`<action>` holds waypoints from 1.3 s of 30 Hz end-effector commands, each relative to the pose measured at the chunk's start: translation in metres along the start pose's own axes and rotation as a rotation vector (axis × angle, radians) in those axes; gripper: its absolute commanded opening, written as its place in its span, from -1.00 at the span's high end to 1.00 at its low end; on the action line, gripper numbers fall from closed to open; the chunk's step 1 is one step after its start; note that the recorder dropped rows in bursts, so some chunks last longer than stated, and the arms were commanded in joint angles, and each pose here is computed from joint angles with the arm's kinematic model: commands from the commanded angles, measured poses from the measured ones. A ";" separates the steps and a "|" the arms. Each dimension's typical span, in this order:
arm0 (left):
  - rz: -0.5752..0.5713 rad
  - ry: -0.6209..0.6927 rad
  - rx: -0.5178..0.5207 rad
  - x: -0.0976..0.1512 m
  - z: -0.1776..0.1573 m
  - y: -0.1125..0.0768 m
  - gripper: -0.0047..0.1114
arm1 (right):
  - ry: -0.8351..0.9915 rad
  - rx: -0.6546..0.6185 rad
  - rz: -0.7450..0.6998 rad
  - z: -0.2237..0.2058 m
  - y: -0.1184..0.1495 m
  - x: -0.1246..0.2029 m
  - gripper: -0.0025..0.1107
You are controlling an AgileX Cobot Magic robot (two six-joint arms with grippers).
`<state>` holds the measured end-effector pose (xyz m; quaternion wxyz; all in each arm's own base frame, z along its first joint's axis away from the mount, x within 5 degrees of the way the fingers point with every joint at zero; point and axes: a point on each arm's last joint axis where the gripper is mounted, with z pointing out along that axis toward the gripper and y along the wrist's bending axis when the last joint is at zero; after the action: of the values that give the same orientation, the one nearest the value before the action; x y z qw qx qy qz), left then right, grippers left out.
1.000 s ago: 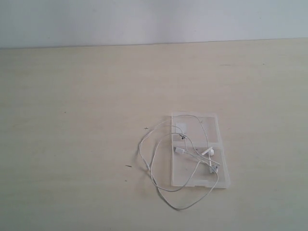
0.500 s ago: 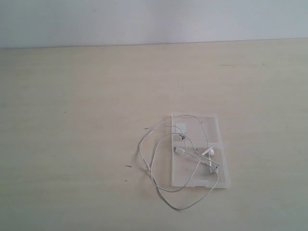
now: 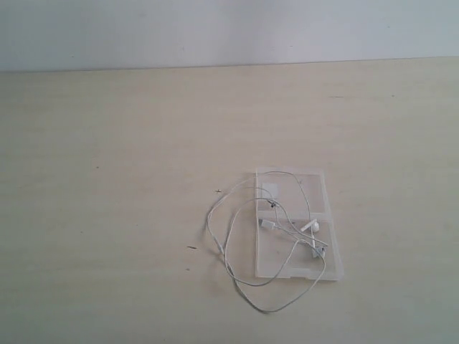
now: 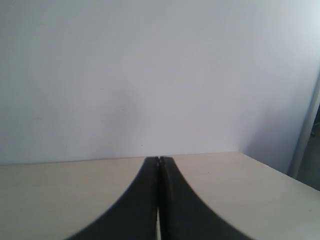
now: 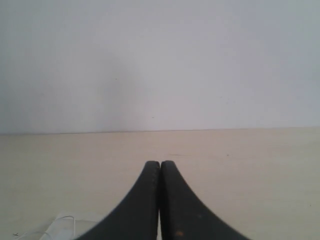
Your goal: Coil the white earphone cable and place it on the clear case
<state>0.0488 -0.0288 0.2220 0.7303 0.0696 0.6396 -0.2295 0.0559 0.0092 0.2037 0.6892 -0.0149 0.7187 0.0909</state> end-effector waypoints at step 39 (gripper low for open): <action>-0.142 -0.045 0.049 -0.003 -0.001 -0.004 0.92 | 0.031 0.009 0.084 0.000 -0.001 0.004 0.96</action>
<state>0.0469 -0.0318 0.2244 0.7223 0.0529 0.6306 -0.2789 0.0557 0.0095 0.2004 0.6711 0.0175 0.7312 0.1215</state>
